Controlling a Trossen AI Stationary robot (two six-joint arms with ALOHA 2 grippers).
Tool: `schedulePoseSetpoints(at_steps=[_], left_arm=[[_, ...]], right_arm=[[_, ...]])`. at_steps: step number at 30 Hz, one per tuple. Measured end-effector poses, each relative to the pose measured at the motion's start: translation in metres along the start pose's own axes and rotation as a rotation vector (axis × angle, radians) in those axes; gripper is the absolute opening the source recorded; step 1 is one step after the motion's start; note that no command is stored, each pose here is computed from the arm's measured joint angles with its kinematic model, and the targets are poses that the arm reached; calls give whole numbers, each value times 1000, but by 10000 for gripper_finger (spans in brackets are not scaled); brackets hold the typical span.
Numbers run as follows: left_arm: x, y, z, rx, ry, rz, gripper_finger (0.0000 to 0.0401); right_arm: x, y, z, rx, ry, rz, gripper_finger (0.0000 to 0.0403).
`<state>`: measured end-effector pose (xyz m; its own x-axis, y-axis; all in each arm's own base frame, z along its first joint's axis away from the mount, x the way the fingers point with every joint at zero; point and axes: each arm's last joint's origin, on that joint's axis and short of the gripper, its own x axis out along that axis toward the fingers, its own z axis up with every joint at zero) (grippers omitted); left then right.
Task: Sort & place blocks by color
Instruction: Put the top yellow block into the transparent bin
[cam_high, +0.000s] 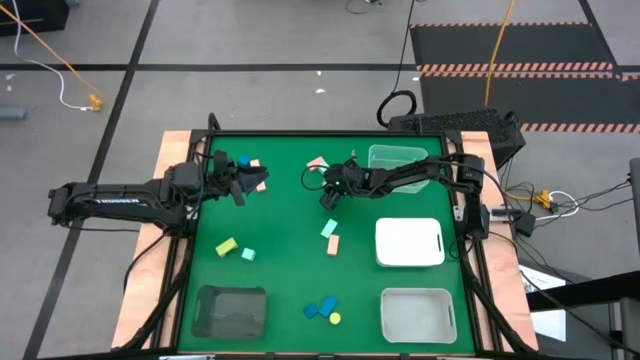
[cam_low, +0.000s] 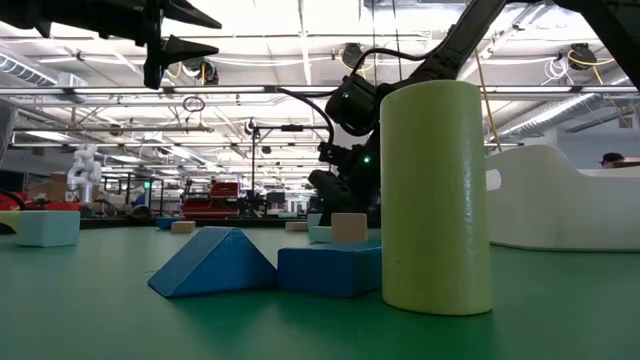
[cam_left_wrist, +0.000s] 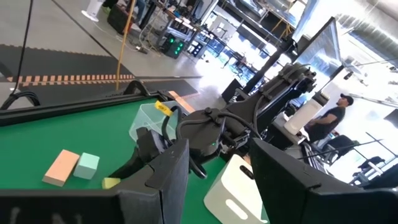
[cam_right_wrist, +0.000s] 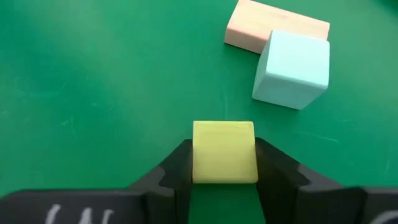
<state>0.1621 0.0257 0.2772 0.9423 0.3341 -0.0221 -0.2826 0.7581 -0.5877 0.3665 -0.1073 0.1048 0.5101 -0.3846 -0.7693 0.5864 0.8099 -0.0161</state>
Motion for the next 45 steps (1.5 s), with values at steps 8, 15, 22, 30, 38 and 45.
schedulePoseSetpoints(at_steps=[8, 15, 22, 30, 38, 45], left_arm=[[0, 0, 0, 4, 0, 1, 173], [0, 5, -6, 67, 64, 47, 173], [3, 17, -23, 52, 201, 186, 173], [17, 24, -36, 65, 243, 280, 173], [24, 30, -41, 44, 266, 326, 173], [25, 36, -38, 37, 257, 358, 173]], right_arm=[[-27, -3, 12, 23, -25, 26, 116], [-84, -10, 40, 131, -133, 57, 116], [-149, -25, 49, 249, -161, 68, 116], [-197, -52, 33, 442, -67, -57, 116], [-211, -73, 10, 521, 84, -276, 116], [-195, -89, -11, 585, 170, -367, 116]])
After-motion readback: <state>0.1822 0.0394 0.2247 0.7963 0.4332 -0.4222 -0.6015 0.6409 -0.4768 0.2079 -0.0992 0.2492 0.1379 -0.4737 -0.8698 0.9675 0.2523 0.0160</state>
